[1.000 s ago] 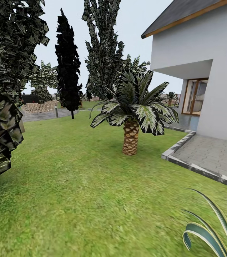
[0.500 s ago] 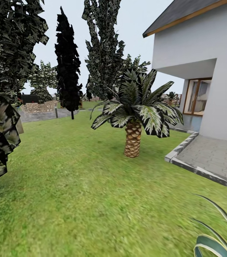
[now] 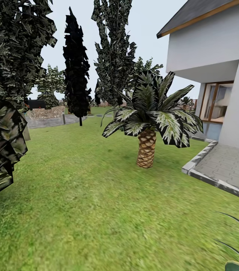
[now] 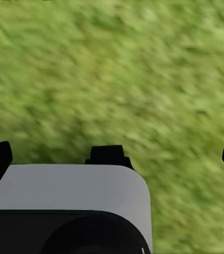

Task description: Take the three Easter eggs out of the wicker basket on the lawn in the garden, then place them on the lawn next to a single tree (choose any tree) so that all three eggs are next to the same tree and none are left in the basket.

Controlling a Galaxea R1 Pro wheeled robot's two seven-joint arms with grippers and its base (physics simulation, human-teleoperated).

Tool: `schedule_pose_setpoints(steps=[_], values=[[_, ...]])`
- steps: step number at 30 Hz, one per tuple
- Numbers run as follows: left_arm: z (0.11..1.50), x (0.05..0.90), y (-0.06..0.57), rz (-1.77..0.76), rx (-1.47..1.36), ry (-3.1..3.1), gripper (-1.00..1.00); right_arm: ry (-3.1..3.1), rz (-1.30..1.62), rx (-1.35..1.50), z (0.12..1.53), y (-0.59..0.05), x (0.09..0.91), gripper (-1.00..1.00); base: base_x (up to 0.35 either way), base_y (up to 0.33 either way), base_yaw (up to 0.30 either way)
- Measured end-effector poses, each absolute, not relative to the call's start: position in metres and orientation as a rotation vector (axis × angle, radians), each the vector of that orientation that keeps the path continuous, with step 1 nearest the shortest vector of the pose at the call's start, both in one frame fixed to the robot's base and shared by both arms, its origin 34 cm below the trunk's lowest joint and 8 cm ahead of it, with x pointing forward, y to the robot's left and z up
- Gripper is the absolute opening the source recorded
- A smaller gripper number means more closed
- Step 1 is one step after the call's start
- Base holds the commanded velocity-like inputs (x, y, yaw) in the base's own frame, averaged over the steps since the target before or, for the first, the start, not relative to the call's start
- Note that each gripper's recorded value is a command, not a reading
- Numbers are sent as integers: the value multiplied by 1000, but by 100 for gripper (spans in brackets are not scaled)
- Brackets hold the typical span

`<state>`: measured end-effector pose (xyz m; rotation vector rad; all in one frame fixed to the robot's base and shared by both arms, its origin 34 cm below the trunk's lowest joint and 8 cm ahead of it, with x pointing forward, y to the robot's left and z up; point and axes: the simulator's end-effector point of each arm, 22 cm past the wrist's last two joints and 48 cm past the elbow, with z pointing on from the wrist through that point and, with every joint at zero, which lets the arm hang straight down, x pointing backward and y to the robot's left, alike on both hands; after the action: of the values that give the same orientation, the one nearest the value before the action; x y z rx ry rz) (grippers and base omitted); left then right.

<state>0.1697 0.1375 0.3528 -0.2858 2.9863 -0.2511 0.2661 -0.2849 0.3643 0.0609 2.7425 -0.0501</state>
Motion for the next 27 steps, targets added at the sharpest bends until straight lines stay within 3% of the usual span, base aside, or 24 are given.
schedule_pose_setpoints(steps=[21,27], values=[[353,170,138,-247,-291,2987,100,2740,-61,55,365,-290,267,100,1,-35,1],[354,170,132,-254,-300,2986,100,2739,-68,57,365,-293,267,100,200,-8,0]])
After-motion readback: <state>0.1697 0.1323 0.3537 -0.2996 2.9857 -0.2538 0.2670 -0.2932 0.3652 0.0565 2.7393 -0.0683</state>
